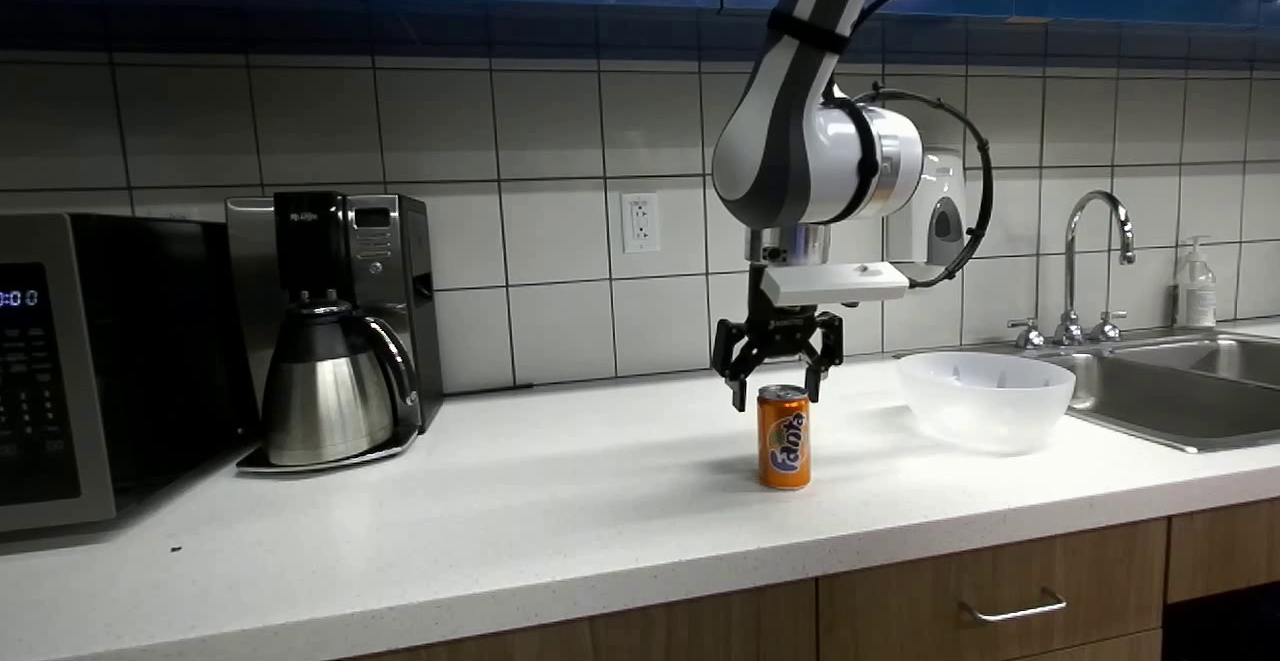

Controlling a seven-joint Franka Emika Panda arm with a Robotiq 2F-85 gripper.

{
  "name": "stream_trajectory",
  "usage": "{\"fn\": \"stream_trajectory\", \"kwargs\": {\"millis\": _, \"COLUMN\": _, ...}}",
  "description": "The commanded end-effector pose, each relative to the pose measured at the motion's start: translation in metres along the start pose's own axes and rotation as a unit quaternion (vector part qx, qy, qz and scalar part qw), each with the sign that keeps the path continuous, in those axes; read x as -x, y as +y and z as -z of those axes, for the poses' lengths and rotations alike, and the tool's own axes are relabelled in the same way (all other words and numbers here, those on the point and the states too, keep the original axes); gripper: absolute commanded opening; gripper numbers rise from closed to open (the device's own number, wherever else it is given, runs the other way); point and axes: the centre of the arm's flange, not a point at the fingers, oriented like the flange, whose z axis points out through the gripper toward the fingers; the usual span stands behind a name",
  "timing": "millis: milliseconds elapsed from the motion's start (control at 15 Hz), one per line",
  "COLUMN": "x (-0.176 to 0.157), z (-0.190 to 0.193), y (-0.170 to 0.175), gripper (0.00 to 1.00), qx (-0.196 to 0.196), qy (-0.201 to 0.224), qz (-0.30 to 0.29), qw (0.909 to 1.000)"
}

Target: Remove the can from the bowl

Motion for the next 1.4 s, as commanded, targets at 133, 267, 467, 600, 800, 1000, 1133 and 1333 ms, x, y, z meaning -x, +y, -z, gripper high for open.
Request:
{"fn": "stream_trajectory", "kwargs": {"millis": 133, "x": -0.002, "z": 0.039, "y": -0.003, "gripper": 1.0, "qx": 0.004, "qy": 0.028, "qz": 0.0, "qw": 0.9996}}
{"fn": "stream_trajectory", "kwargs": {"millis": 267, "x": -0.003, "z": 0.052, "y": -0.004, "gripper": 1.0, "qx": 0.002, "qy": 0.036, "qz": 0.0, "qw": 0.9993}}
{"fn": "stream_trajectory", "kwargs": {"millis": 467, "x": -0.001, "z": 0.077, "y": -0.005, "gripper": 1.0, "qx": -0.018, "qy": 0.029, "qz": 0.002, "qw": 0.9994}}
{"fn": "stream_trajectory", "kwargs": {"millis": 600, "x": 0.003, "z": 0.091, "y": -0.007, "gripper": 1.0, "qx": -0.03, "qy": 0.023, "qz": 0.001, "qw": 0.9993}}
{"fn": "stream_trajectory", "kwargs": {"millis": 800, "x": 0.015, "z": 0.118, "y": -0.01, "gripper": 1.0, "qx": -0.041, "qy": 0.016, "qz": 0.003, "qw": 0.999}}
{"fn": "stream_trajectory", "kwargs": {"millis": 1000, "x": 0.032, "z": 0.145, "y": -0.009, "gripper": 1.0, "qx": -0.047, "qy": 0.01, "qz": 0.009, "qw": 0.9988}}
{"fn": "stream_trajectory", "kwargs": {"millis": 1133, "x": 0.046, "z": 0.163, "y": -0.007, "gripper": 1.0, "qx": -0.049, "qy": 0.002, "qz": 0.013, "qw": 0.9987}}
{"fn": "stream_trajectory", "kwargs": {"millis": 1333, "x": 0.07, "z": 0.189, "y": -0.004, "gripper": 1.0, "qx": -0.053, "qy": -0.014, "qz": 0.022, "qw": 0.9983}}
